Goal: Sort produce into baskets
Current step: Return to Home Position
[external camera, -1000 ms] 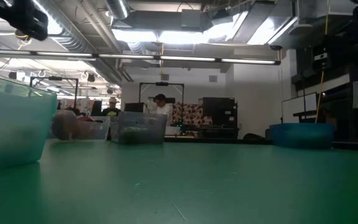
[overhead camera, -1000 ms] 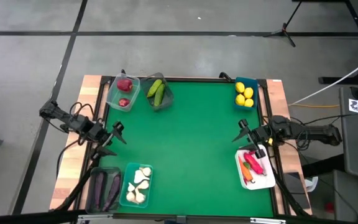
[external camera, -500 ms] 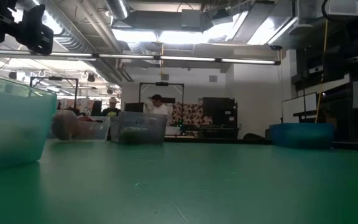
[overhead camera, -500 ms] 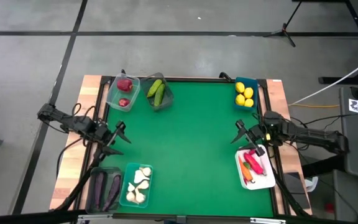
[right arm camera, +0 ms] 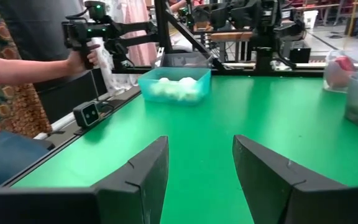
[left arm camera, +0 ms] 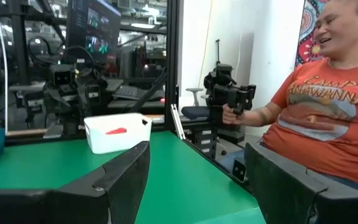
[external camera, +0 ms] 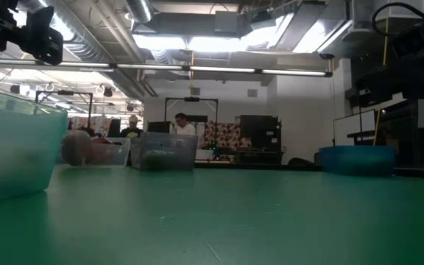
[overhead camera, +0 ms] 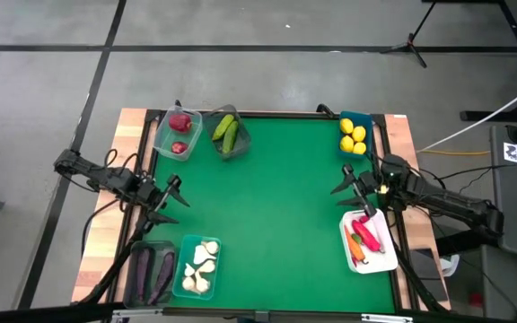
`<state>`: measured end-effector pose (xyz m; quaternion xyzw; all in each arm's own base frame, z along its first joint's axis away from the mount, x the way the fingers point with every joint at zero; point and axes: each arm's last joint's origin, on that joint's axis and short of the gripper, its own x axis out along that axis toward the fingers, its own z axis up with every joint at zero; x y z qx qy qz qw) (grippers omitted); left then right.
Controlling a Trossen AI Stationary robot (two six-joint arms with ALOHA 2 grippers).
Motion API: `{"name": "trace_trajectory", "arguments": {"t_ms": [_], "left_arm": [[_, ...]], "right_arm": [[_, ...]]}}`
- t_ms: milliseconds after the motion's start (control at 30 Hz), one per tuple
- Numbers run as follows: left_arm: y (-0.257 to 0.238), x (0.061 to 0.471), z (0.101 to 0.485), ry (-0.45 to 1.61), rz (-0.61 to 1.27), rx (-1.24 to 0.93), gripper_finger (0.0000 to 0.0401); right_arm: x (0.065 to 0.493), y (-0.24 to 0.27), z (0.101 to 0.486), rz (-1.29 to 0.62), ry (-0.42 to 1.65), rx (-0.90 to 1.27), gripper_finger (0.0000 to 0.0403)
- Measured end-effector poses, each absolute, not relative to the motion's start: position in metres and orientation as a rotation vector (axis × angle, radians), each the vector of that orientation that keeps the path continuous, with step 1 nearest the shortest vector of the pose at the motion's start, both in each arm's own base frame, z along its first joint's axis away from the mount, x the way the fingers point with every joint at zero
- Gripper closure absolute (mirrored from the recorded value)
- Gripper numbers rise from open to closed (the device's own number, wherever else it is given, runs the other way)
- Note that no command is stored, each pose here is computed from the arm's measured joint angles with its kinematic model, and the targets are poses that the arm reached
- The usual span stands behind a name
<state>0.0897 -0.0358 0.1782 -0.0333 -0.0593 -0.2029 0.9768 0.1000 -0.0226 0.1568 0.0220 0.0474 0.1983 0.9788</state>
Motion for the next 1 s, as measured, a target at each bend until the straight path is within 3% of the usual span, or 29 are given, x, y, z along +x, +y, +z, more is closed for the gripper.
{"name": "trace_trajectory", "arguments": {"t_ms": [367,1000], "left_arm": [[-0.0361,0.0905,0.1677,-0.008,-0.406,-0.054,0.0143],[-0.0360,0.0906,0.1676,-0.007,-0.402,-0.055,0.0143]], "right_arm": [[0.1003,-0.0234,0.1563,0.368,0.107,0.075,0.0223],[0.1003,-0.0235,0.1561,0.364,0.109,0.079,0.0223]]}}
